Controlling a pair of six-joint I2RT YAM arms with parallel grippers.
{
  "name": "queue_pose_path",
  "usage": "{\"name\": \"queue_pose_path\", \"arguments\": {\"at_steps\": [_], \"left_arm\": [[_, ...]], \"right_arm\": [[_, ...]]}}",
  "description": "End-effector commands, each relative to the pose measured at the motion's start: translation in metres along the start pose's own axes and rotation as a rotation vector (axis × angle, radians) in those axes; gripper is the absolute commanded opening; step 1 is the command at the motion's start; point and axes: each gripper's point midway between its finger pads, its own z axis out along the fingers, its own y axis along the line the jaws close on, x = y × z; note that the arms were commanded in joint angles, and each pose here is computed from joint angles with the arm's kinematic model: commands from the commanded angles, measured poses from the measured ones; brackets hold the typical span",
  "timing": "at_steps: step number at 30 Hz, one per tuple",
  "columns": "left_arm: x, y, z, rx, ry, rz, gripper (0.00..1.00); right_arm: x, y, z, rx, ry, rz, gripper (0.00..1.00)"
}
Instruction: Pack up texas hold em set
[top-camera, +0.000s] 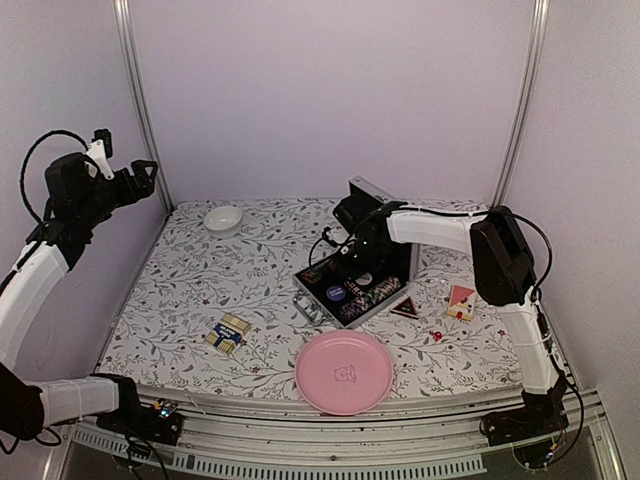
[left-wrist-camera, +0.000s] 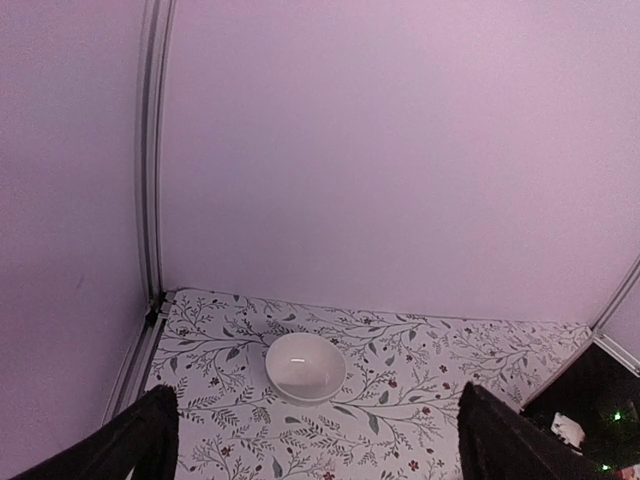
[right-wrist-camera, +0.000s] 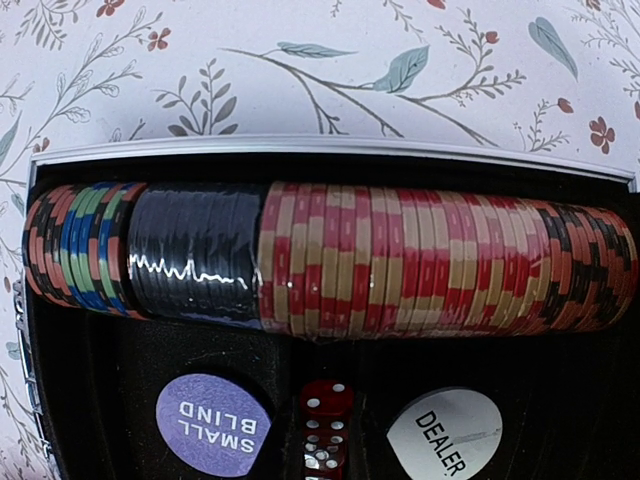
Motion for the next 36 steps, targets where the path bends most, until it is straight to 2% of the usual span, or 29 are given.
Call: {"name": "queue_pose_path", "arguments": {"at_steps": [1,7,15,22,28,32,36], "left_arm": [[-0.001,-0.001,0.001,0.011,-0.011,-0.005,0.97],[0.0,-0.001,0.001,0.012,-0.009,-0.006,0.97],[-0.002,0.0,0.0,0.006,-0.013,-0.003,0.97],[-0.001,0.001,0.001,0.0,-0.012,0.0,0.97],[-0.003,0.005,-0.001,-0.023,-0.021,0.007,0.97],[-0.006,0.007,-0.004,-0.043,-0.033,0.018,0.97],[-0.011,0.011,-0.008,-0.067,-0.049,0.032,0.97]], "right_arm": [[0.024,0.0,-0.006,-0.015,0.091,0.004,0.15],[0.017,0.0,-0.012,-0.014,0.07,0.005,0.29],[-0.011,0.0,-0.032,-0.011,-0.009,0.004,0.36],[-0.04,0.003,-0.068,-0.027,-0.105,-0.004,0.42],[-0.053,0.026,-0.125,-0.095,-0.209,-0.043,0.5],[-0.043,0.055,-0.163,-0.121,-0.274,-0.099,0.53],[-0.007,0.08,-0.188,-0.142,-0.309,-0.102,0.57]]}}
